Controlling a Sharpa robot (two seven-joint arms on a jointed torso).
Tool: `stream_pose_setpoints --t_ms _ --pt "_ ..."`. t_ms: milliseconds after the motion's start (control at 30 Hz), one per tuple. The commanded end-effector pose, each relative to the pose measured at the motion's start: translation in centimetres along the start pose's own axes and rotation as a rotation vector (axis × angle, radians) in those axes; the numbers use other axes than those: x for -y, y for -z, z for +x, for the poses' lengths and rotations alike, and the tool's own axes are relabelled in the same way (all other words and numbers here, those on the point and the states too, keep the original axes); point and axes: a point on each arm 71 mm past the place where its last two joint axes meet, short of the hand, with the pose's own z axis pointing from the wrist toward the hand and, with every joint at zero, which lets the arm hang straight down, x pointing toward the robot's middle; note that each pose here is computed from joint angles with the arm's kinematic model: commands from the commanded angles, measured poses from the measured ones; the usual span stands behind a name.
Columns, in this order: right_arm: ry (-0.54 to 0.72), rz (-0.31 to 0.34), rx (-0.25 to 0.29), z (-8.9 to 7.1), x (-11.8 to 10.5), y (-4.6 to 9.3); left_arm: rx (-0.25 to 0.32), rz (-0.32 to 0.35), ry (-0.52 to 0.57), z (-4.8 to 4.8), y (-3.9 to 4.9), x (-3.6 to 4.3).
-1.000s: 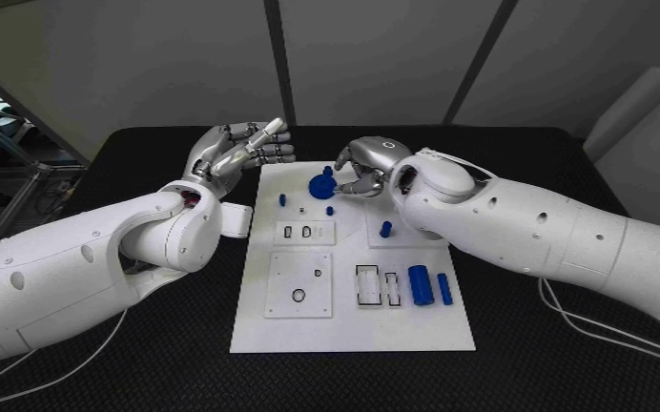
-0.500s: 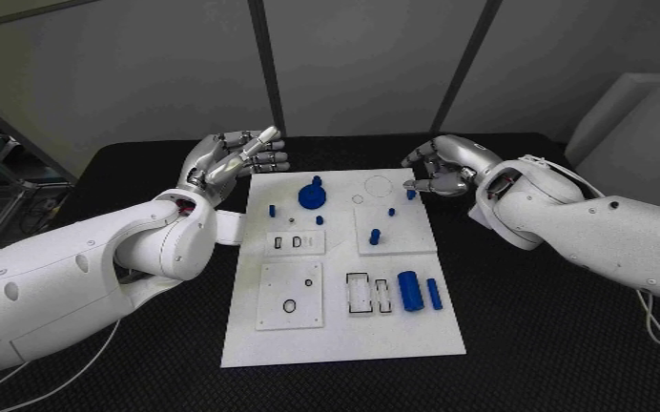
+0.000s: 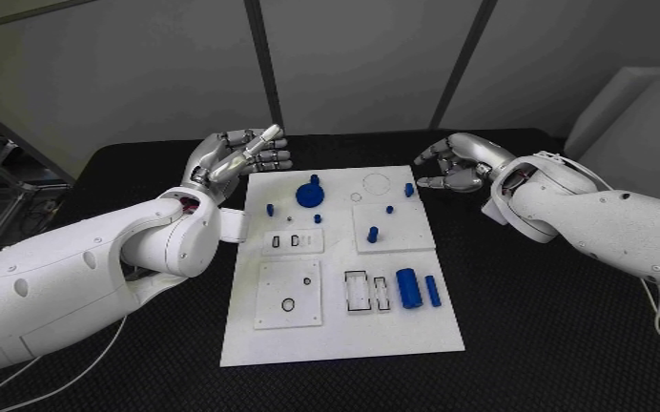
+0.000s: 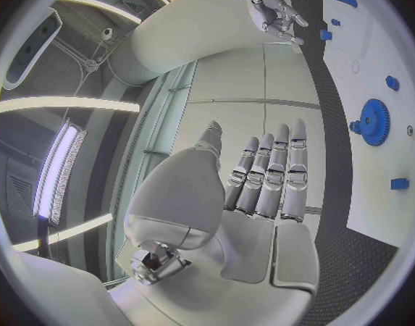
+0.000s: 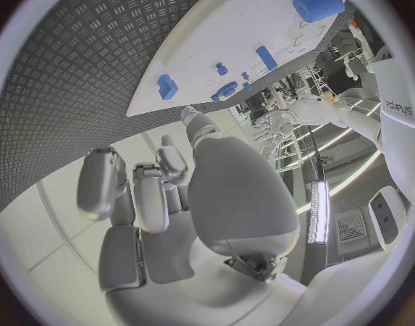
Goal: Assemble the parts on the task board
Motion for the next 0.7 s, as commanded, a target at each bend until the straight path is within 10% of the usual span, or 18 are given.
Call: stream_pose_setpoints --t_ms 33,700 --pt "-0.009 -0.014 -0.039 0.5 0.0 -0.3 -0.021 0.005 0.008 0.29 -0.10 0.09" --pt "0.027 0.036 -0.140 2.6 0.7 -1.1 -0.018 0.002 0.007 0.16 -0.22 -0.03"
